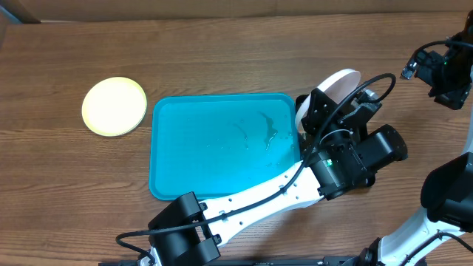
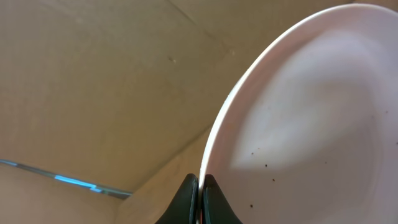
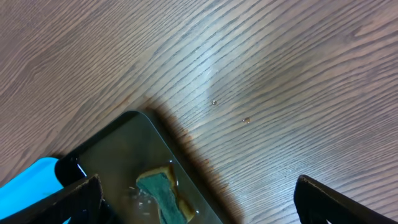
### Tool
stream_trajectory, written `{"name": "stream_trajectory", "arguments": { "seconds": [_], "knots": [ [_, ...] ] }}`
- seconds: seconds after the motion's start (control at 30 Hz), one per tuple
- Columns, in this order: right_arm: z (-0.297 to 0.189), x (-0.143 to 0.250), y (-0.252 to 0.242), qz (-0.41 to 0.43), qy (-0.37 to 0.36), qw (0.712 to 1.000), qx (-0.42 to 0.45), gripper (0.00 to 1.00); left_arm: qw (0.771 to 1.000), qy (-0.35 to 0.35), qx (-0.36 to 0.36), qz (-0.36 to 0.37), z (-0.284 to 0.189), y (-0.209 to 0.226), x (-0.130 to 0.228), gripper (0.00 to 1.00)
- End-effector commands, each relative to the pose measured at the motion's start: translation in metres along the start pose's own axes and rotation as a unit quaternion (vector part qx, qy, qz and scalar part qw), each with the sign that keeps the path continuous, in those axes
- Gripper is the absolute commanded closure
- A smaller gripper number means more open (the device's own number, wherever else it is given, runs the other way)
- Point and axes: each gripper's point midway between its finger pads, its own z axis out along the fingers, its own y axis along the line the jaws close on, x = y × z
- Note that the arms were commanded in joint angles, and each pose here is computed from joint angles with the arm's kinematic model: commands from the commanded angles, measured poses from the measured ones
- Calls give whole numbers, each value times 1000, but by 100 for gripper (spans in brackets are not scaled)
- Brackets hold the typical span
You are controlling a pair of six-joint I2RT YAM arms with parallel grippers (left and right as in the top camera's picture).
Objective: Clean dirty plates on tray and stack at the side
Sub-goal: 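Carry the white plate left and stack it on the plate pile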
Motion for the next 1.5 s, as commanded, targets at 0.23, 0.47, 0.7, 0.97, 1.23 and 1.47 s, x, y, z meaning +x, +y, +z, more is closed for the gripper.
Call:
{"name": "stream_trajectory", "arguments": {
  "seconds": [0.23,0.47,0.7,0.97,1.23,1.47],
  "knots": [
    [-8,-3,0,5,-12,1000,-3,0,994,25,66,-80,18,-13,10,96],
    [-8,-3,0,5,-12,1000,-3,0,884,188,358,-234,53,-69,63,96],
    [-8,-3,0,4,-12,1000,-3,0,756,286,429,-403,125,-12,109,96],
    [-8,-3,0,5,-12,1000,-3,0,686,426,264,-528,199,117,275,96],
    [-8,-3,0,5,-12,1000,-3,0,601,508,97,-609,187,224,428,96],
    [-8,-3,0,5,-12,1000,-3,0,584,522,9,-622,177,258,489,96]
  ]
}}
